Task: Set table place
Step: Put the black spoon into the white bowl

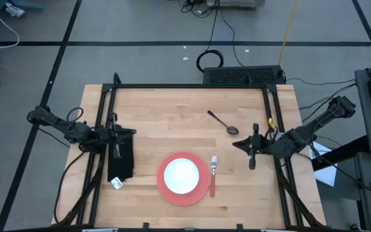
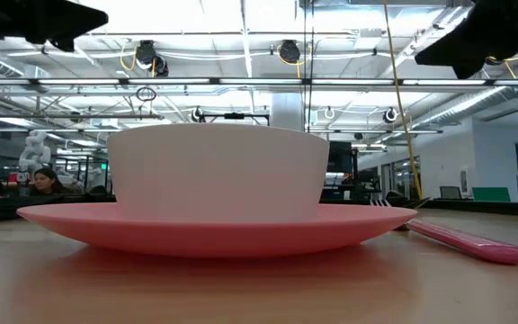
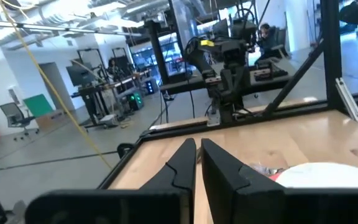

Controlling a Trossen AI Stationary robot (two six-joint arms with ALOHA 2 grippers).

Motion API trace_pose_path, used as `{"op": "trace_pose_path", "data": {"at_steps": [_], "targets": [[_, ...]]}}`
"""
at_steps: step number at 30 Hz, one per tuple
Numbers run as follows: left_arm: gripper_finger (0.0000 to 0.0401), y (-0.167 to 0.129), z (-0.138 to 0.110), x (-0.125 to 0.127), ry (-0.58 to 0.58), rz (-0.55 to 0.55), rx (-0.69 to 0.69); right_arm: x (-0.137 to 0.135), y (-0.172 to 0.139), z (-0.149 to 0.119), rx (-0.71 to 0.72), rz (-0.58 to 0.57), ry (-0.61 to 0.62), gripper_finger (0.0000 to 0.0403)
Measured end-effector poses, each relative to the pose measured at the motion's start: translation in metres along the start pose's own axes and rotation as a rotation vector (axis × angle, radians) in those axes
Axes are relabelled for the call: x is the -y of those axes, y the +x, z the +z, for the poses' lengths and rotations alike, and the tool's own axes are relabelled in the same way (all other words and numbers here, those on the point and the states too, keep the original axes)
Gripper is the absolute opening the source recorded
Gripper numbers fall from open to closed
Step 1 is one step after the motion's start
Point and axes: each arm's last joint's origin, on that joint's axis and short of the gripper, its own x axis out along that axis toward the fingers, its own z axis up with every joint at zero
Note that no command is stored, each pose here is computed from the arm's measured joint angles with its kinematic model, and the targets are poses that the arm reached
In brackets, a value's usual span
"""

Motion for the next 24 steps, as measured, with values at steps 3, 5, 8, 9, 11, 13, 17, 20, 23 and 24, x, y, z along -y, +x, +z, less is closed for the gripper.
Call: {"op": "trace_pose_path", "data": {"at_steps": [3,5,8,9,11,13,17,20,23,24], "targets": [[0.0031,-0.001,0.004,-0.002,0.023,-0.003,-0.016,0.009,-0.003,-0.008,0.074,0.000,-0.004,0.0000],[0.0031,-0.001,0.003,-0.003,0.042,0.020,-0.023,0.015,-0.003,-0.014,0.118,-0.010,-0.011,0.0000],[0.0031,-0.003,0.004,-0.007,0.039,0.093,-0.032,0.024,-0.004,-0.025,0.163,-0.038,-0.013,0.0000],[0.0031,-0.004,0.004,-0.008,0.029,0.109,-0.028,0.027,-0.005,-0.028,0.177,-0.047,-0.003,0.0000],[0.0031,-0.007,0.005,-0.011,0.008,0.122,-0.014,0.033,-0.006,-0.032,0.199,-0.069,0.024,0.0000],[0.0031,-0.010,0.006,-0.014,-0.007,0.136,-0.004,0.039,-0.006,-0.036,0.217,-0.088,0.054,0.0000],[0.0031,-0.017,0.002,-0.021,-0.002,0.167,-0.016,0.045,-0.009,-0.038,0.250,-0.109,0.087,0.0000],[0.0031,-0.024,-0.003,-0.026,-0.028,0.194,-0.031,0.047,-0.009,-0.039,0.260,-0.071,0.077,0.0000],[0.0031,-0.025,-0.002,-0.029,-0.064,0.205,-0.014,0.048,-0.009,-0.041,0.261,-0.059,0.072,0.0000],[0.0031,-0.025,-0.003,-0.028,-0.062,0.202,-0.021,0.048,-0.009,-0.041,0.261,-0.059,0.072,0.0000]]}}
